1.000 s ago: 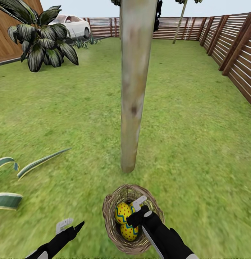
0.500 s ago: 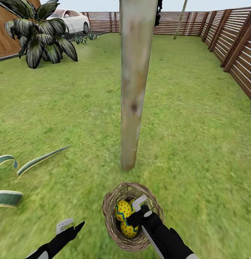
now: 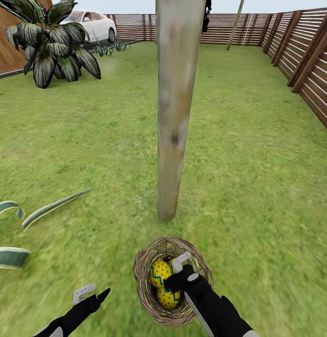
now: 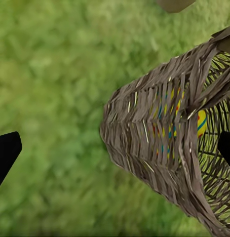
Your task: Take the three Easter eggs out of the wicker basket on the lawn in the garden, then place them on the lawn next to a single tree (choose any tree) so that all three eggs are next to the same tree and none are left in the basket.
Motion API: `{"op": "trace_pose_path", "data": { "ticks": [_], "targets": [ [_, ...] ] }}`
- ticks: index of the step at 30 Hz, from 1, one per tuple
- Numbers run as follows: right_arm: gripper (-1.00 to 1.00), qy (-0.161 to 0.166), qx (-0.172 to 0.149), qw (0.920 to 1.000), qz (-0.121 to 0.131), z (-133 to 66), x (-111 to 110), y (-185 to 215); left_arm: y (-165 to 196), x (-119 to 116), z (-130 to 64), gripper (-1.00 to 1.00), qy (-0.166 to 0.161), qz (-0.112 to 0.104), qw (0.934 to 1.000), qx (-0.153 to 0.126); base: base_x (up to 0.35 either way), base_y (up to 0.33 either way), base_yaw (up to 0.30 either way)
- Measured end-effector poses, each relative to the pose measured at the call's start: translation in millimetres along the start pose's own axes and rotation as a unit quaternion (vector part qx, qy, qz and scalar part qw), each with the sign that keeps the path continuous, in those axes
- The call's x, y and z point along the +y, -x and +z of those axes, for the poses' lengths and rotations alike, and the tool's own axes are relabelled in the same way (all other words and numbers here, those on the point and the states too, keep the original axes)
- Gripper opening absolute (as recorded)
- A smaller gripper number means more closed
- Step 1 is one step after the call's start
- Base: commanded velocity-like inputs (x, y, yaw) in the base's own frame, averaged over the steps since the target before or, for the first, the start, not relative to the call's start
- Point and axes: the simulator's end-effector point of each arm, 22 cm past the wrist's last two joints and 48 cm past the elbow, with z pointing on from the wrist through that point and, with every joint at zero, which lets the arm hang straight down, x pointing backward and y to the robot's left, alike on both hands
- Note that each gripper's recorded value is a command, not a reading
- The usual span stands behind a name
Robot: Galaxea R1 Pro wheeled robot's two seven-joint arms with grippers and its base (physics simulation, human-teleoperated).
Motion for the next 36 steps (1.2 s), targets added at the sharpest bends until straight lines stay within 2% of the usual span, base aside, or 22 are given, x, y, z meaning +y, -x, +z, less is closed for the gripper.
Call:
{"op": "trace_pose_path", "data": {
  "ticks": [6, 36],
  "targets": [
    [1.00, 0.000, -0.013, 0.9999, 0.000, -0.5, 0, 7, 0, 0, 0.1, 1.00, 0.000, 0.000, 1.0000, 0.000, 0.000, 0.000, 0.000],
    [1.00, 0.009, 0.006, 0.9999, 0.006, 12.3, 5, -11, -19, 12, 3.3, 1.00, 0.010, -0.007, 0.9998, 0.018, 0.000, 0.000, 0.000]
  ]
}}
